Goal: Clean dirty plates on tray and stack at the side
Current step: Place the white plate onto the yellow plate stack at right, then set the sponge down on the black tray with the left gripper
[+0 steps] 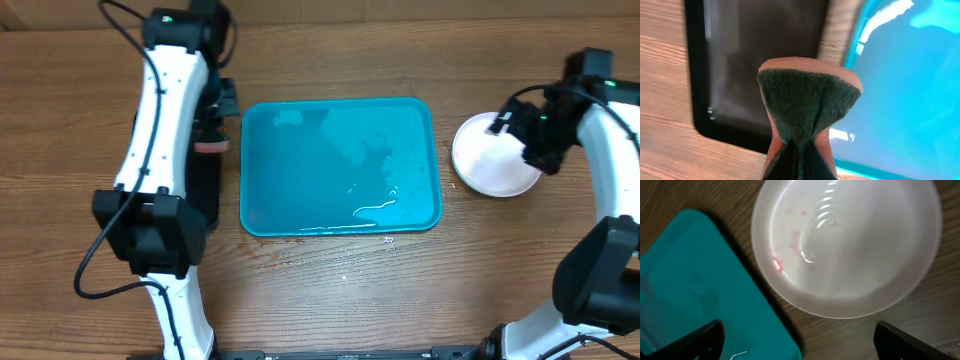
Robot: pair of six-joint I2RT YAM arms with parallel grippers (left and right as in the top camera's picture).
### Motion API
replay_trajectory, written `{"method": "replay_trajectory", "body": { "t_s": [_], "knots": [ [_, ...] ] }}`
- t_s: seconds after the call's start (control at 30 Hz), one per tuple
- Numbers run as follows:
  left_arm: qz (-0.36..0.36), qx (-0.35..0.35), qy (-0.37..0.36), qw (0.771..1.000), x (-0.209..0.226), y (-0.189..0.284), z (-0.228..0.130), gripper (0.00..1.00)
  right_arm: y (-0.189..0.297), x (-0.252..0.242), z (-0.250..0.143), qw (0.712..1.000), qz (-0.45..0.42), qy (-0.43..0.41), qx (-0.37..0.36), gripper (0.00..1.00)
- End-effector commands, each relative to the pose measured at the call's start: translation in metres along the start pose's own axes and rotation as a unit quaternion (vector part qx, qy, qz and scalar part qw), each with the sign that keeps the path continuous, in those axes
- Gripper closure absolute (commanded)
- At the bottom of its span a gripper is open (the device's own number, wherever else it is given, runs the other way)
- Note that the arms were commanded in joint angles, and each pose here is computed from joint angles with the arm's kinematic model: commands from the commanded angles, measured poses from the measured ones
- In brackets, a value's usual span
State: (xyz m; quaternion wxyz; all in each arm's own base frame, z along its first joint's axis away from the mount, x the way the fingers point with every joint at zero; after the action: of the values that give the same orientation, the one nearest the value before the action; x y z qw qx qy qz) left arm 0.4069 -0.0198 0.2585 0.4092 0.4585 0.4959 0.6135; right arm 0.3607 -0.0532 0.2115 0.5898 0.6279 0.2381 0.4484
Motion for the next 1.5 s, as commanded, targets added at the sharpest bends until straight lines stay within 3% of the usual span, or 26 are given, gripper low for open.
{"method": "replay_trajectory", "body": {
  "t_s": [0.0,0.27,0.53,0.6,0.77,0.9,1.13,1.37,1.4,1.47],
  "knots": [
    [0.024,0.003,-0.003,1.0,0.024,-0.014,0.005,0.96,0.007,0.024,-0.005,0.999,0.019,0.041,-0.015,0.02],
    [0.02,0.02,0.038,0.999,0.052,-0.09,0.013,0.96,0.001,0.049,-0.017,0.996,0.018,0.082,-0.012,0.01],
    [0.011,0.009,0.028,1.0,0.048,-0.127,0.01,0.95,0.001,0.049,-0.018,0.996,0.016,0.082,-0.009,0.01],
    [0.01,0.004,0.029,1.0,0.048,-0.129,0.011,0.86,0.001,0.048,-0.018,0.997,0.015,0.082,-0.008,0.01],
    [0.009,-0.001,0.03,1.0,0.047,-0.129,0.013,0.43,0.001,0.048,-0.019,0.997,0.015,0.082,-0.007,0.01],
    [0.01,0.007,0.029,0.999,0.048,-0.125,0.011,0.37,0.001,0.048,-0.019,0.996,0.016,0.091,-0.007,0.01],
    [0.006,-0.004,0.035,0.999,0.058,-0.053,0.02,0.38,0.03,0.055,-0.019,0.994,0.03,0.101,-0.037,0.01],
    [-0.022,-0.131,0.047,0.99,0.069,0.072,0.006,0.35,0.099,0.061,-0.038,0.983,0.056,0.142,-0.104,0.0],
    [-0.028,-0.152,0.047,0.987,0.07,0.088,0.001,0.31,0.109,0.061,-0.042,0.981,0.06,0.144,-0.113,0.0],
    [-0.037,-0.186,0.045,0.981,0.07,0.113,-0.011,0.08,0.128,0.06,-0.053,0.978,0.067,0.147,-0.131,0.0]
  ]
}}
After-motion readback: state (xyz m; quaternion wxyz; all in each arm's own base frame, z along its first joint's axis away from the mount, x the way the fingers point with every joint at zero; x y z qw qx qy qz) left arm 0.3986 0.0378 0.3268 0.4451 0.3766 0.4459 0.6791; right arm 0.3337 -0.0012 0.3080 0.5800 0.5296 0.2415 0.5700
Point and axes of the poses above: each gripper's point midway between its finger pads, its own y axis back along the fingers, its own x axis along the line the jaws close on, z = x × y, the point moved 9 cm from there along y, back along the fingers
